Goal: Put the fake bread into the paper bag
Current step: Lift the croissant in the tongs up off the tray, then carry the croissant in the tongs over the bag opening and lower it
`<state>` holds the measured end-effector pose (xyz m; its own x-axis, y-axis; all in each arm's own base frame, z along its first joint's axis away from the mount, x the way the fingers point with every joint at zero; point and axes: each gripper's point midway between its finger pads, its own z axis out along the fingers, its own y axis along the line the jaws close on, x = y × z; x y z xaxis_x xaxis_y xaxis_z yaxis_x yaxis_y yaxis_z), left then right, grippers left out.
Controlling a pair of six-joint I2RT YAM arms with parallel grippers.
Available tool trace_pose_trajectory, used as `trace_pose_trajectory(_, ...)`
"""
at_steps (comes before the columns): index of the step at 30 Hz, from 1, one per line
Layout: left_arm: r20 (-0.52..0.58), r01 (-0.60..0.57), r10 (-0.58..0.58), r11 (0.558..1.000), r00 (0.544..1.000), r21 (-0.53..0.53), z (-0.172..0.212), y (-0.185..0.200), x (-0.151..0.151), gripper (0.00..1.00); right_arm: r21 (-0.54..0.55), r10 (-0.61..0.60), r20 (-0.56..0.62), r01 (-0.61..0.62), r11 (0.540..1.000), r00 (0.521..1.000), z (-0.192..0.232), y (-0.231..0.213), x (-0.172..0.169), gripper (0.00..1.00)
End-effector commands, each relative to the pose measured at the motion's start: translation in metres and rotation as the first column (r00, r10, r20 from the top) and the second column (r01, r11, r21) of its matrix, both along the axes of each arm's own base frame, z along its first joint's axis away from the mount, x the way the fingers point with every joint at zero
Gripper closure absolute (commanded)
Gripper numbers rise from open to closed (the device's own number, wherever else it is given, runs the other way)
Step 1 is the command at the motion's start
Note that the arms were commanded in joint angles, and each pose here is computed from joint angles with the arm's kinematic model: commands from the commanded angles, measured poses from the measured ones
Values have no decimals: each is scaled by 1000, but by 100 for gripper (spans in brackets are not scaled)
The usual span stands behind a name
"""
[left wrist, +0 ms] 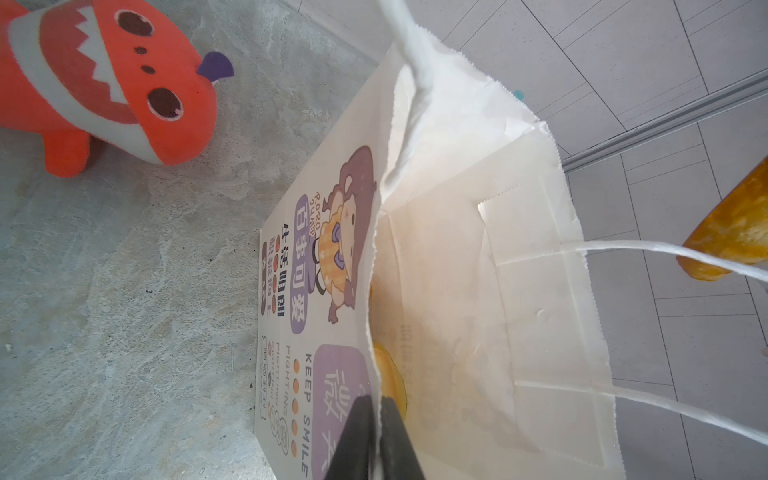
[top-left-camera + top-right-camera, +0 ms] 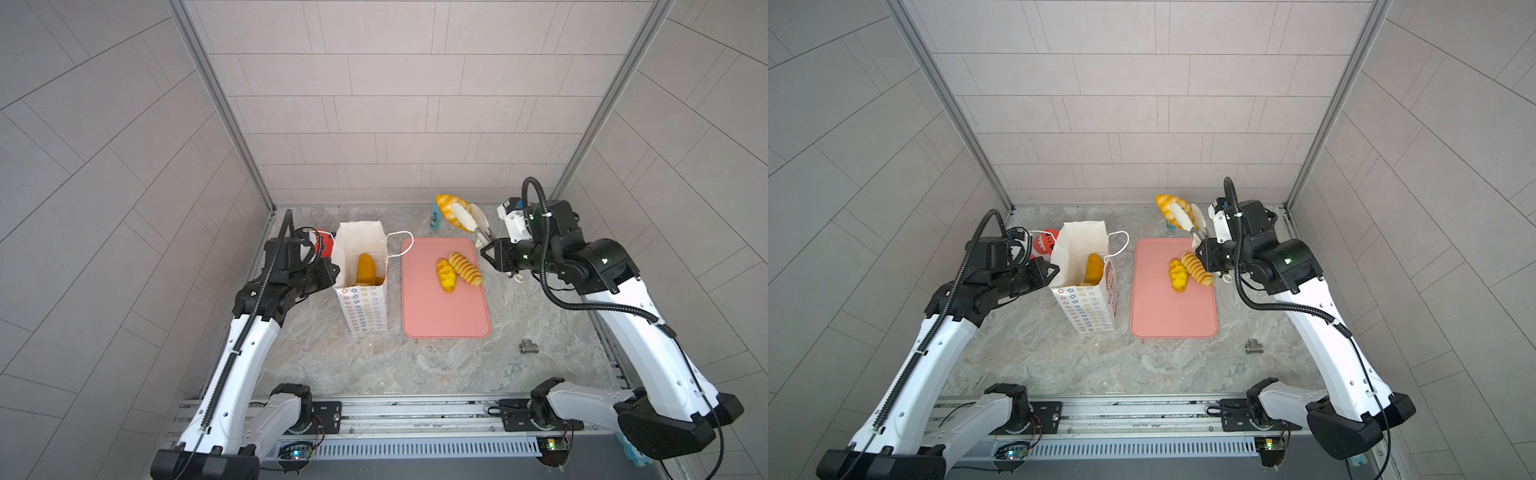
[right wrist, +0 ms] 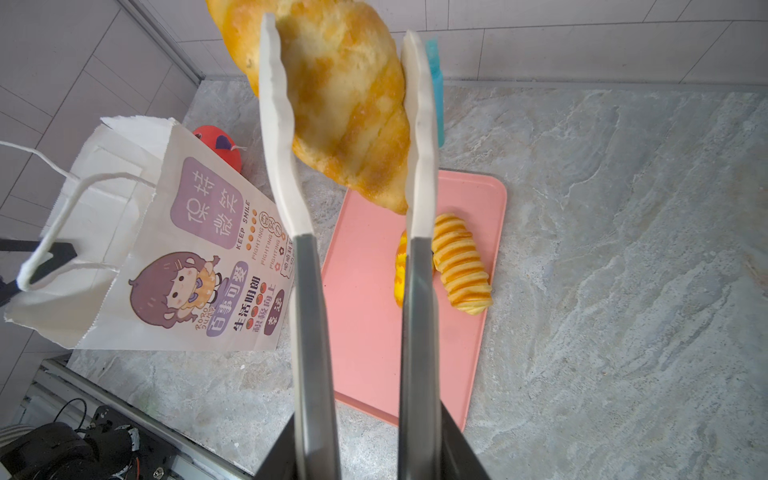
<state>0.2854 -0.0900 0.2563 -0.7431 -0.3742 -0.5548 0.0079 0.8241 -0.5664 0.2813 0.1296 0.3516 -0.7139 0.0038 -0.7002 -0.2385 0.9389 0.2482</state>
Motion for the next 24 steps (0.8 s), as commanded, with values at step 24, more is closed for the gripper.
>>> trace_pose_trajectory(24,29,2,-2,1000,1000,0,12,0,2,89,155,159,143,-181,971,977,69,64,11,62)
